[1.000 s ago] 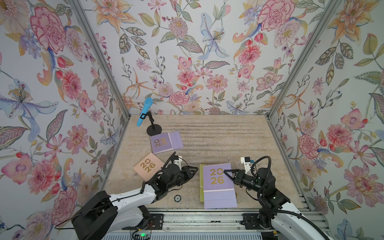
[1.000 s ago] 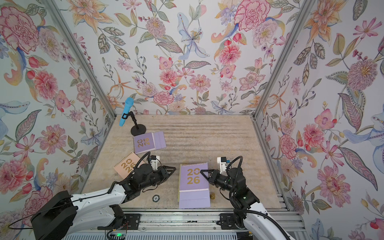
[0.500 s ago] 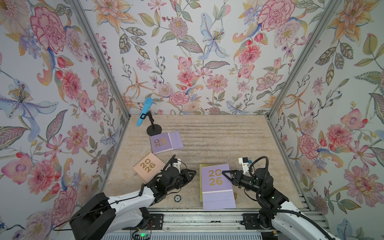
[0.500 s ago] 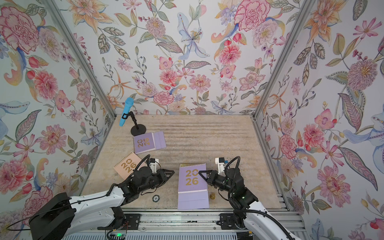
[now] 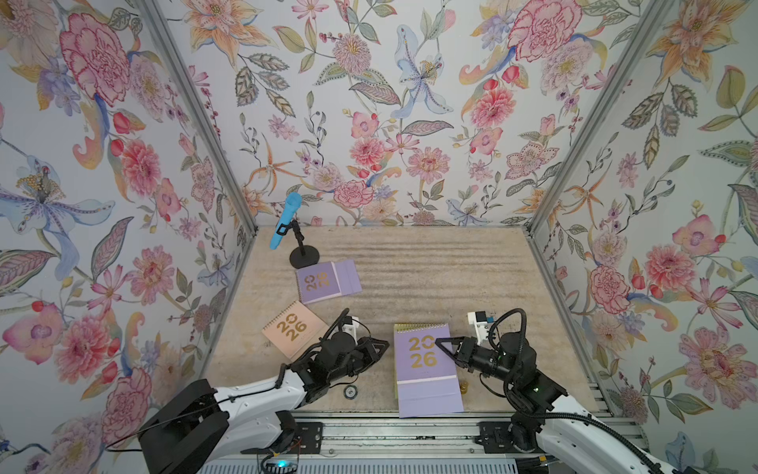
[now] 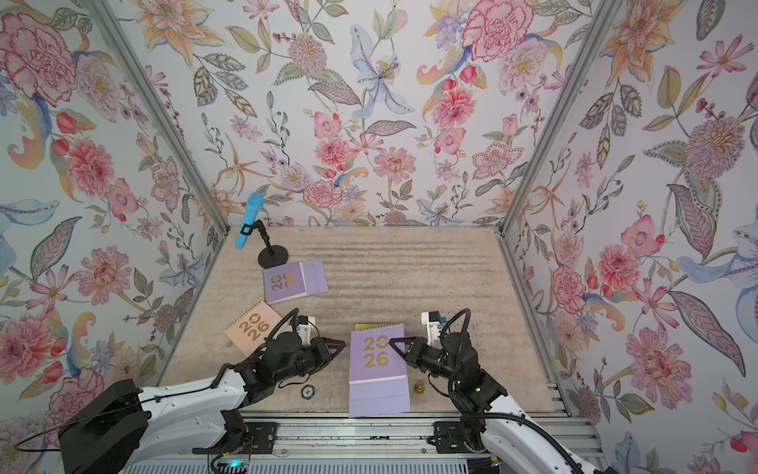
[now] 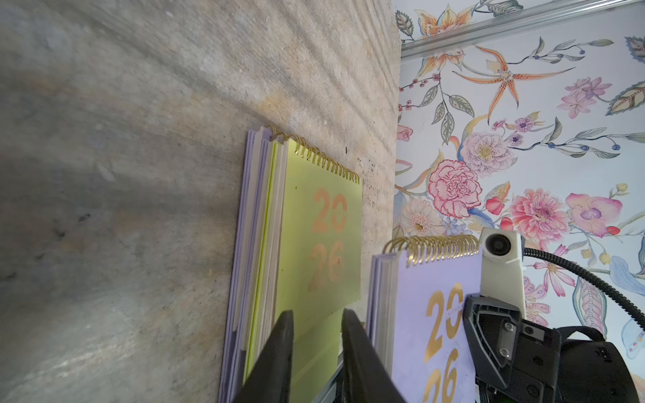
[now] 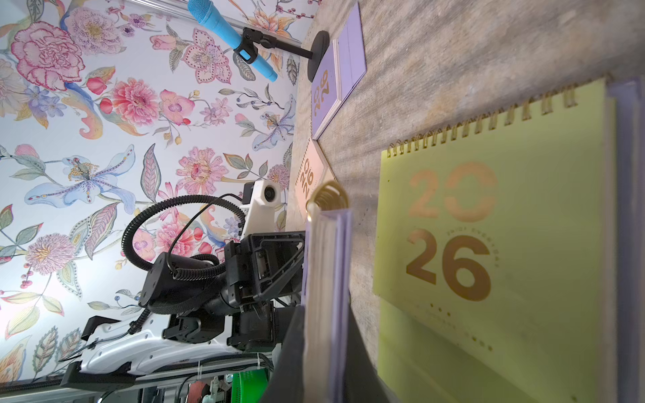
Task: Stack the calendars
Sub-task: Place the calendar at the calendar.
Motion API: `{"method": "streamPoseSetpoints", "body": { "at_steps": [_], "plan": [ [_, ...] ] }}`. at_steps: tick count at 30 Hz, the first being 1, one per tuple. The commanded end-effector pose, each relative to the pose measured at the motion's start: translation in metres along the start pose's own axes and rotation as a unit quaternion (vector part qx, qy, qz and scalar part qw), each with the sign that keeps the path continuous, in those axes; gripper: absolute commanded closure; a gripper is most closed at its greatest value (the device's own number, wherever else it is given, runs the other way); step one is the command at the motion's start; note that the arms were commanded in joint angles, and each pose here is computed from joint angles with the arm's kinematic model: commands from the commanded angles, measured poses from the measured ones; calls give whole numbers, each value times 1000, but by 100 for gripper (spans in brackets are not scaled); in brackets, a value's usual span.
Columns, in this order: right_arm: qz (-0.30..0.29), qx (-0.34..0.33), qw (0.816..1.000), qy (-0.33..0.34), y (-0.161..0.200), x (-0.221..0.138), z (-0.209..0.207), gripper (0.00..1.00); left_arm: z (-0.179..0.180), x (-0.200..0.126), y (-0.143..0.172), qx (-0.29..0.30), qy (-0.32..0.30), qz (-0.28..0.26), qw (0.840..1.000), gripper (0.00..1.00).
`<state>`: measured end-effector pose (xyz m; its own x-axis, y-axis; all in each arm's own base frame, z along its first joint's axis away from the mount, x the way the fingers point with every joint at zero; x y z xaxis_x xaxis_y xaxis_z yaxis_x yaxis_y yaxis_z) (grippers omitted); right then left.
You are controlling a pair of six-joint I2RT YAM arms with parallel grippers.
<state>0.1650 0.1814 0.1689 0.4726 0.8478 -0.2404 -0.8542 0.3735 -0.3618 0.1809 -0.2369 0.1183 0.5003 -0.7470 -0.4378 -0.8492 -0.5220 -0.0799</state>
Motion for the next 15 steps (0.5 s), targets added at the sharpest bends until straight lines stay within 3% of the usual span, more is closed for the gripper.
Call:
{"method": "streamPoseSetpoints", "body": {
  "at_steps": [1, 15],
  "plan": [
    [-15, -2, 1000, -26, -4, -1, 10, 100, 6, 0, 2, -3, -6, -7, 1000, 74],
    [-14, -1, 1000, -28, -2, -3, 10, 100, 14, 1, 8, -7, -15, -2, 1000, 76]
  ]
}}
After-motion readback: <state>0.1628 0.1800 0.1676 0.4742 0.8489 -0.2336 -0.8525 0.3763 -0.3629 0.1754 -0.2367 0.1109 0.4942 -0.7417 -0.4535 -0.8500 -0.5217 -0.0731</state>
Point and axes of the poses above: each gripper's point midway between its finger pads, its own x axis out along the fingers, its own z axis along the line the jaws close on, y = z × x, the point moved 4 cm from there along -x, back along the fingers, and after that the axes turned 7 degrees about -x, right-handed, at the moved point
